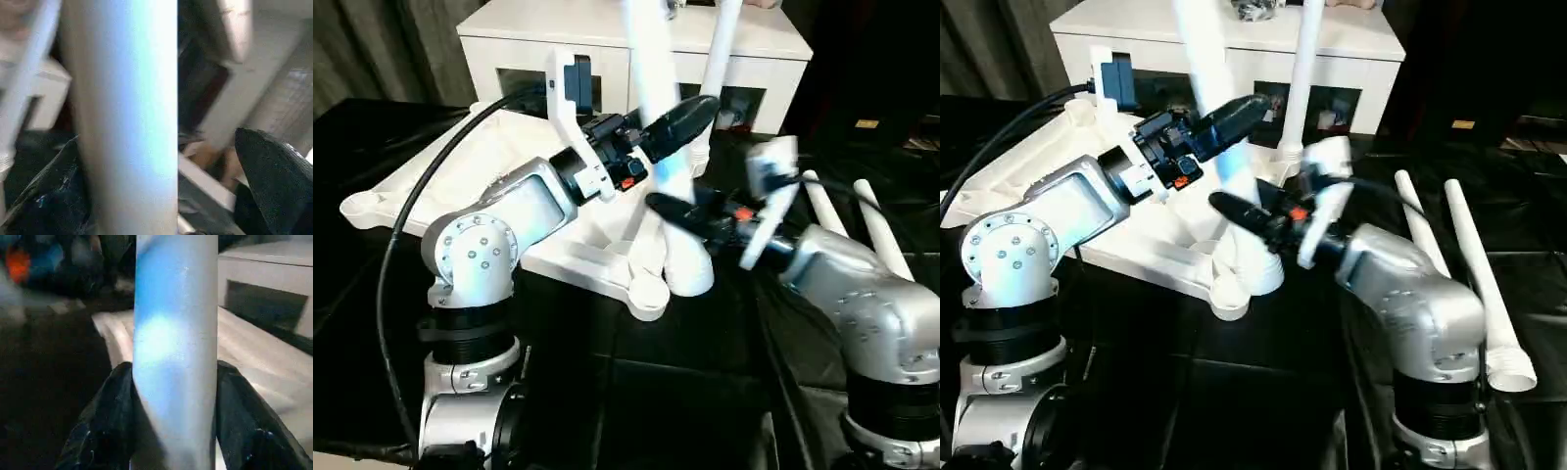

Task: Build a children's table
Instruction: Pick table leg

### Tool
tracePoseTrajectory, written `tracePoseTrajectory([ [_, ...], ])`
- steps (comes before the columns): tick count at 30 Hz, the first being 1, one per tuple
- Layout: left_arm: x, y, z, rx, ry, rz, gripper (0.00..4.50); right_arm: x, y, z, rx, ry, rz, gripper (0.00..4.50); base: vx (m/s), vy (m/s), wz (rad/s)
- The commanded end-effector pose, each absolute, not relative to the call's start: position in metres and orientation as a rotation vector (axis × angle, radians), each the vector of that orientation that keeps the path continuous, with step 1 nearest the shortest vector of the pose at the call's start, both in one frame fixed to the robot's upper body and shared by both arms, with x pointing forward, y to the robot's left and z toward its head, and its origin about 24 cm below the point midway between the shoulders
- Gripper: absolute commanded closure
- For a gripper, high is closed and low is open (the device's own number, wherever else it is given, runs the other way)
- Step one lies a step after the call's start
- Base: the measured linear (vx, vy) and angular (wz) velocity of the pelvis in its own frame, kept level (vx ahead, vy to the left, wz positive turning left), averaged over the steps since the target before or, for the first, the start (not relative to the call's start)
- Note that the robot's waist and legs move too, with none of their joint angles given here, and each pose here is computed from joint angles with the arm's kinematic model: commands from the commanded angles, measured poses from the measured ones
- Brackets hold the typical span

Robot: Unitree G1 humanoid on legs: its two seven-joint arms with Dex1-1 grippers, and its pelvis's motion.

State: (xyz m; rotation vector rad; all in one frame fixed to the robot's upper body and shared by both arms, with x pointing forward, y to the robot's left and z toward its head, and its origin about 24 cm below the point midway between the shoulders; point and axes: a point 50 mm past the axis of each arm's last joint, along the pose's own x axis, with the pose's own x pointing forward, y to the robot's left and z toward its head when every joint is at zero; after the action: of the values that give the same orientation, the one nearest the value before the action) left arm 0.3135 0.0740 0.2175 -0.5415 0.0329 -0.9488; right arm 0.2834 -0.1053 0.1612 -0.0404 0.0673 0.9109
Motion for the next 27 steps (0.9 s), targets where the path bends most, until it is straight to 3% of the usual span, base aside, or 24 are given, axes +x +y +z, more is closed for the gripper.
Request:
tracePoseTrajectory([
  [1,0.316,0.068,0.222,-0.52,0.038,-0.933,0.0,0.284,-0.097,0.153,-0.098,0.081,0.909,2.68,0.0,0.0,0.0],
  [4,0.321,0.071,0.217,-0.505,0.061,-0.888,0.0,0.285,-0.092,0.152,-0.109,0.062,0.894,2.68,0.0,0.0,0.0],
  [5,0.322,0.073,0.215,-0.497,0.071,-0.867,0.29,0.285,-0.09,0.151,-0.123,0.055,0.886,2.68,0.0,0.0,0.0],
  [9,0.325,0.078,0.212,-0.491,0.09,-0.815,0.42,0.289,-0.087,0.15,-0.142,0.033,0.837,2.68,0.0,0.0,0.0],
  [11,0.326,0.079,0.211,-0.489,0.096,-0.797,0.8,0.291,-0.085,0.15,-0.145,0.02,0.81,2.68,0.0,0.0,0.0],
  [15,0.327,0.079,0.211,-0.489,0.092,-0.788,0.88,0.296,-0.084,0.149,-0.151,0.008,0.771,2.68,0.0,0.0,0.0],
  [27,0.326,0.079,0.213,-0.501,0.073,-0.796,2.11,0.301,-0.087,0.148,-0.164,0.005,0.724,2.68,0.0,0.0,0.0],
])
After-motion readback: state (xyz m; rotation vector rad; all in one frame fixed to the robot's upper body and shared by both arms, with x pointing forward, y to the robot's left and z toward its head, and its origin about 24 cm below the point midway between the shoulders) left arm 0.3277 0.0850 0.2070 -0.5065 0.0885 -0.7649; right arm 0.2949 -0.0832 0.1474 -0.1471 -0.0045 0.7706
